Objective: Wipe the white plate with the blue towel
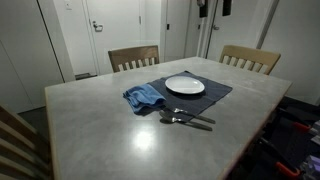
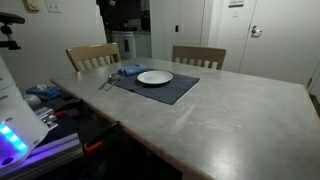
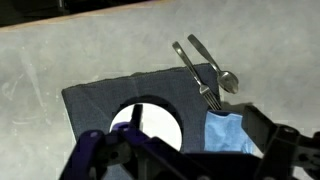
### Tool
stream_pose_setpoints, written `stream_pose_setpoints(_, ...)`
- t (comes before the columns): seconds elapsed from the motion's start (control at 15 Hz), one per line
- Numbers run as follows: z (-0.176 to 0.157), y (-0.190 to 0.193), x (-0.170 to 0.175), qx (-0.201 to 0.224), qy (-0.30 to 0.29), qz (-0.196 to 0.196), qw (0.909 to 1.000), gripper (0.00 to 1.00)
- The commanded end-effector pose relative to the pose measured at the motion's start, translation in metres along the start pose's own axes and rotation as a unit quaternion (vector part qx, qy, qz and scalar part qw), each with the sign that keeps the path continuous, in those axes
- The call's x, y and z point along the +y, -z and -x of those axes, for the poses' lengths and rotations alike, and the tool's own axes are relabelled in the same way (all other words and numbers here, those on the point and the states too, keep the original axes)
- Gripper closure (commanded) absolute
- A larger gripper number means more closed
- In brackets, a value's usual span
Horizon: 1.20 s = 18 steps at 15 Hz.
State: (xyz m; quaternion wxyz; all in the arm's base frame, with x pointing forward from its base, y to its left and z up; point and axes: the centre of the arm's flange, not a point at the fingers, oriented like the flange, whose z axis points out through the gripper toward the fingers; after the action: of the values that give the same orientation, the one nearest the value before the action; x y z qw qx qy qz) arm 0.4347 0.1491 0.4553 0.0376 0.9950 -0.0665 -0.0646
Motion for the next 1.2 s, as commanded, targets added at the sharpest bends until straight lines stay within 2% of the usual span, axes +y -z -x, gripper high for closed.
stream_pose_setpoints(0.0, 0.003, -0.005, -0.001, 0.009, -0.008, -0.008, 0.9999, 0.00)
stream_pose_setpoints(0.07, 0.000, -0.008, -0.007, 0.020, -0.003, -0.021, 0.9996, 0.00)
stream_pose_setpoints(0.27, -0.012, -0.018, -0.043, 0.048, 0.015, -0.108, 0.9929, 0.00)
stream_pose_setpoints(0.4, -0.022, -0.027, -0.070, 0.068, 0.026, -0.141, 0.9874, 0.00)
stream_pose_setpoints(0.6, -0.048, -0.044, -0.094, 0.110, 0.037, -0.142, 0.9830, 0.00)
stream_pose_setpoints(0.8, -0.086, -0.064, -0.106, 0.131, 0.042, -0.139, 0.9806, 0.00)
stream_pose_setpoints(0.93, -0.107, -0.073, -0.108, 0.133, 0.040, -0.139, 0.9806, 0.00)
stream_pose_setpoints(1.13, -0.132, -0.090, -0.110, 0.107, 0.046, -0.141, 0.9831, 0.00)
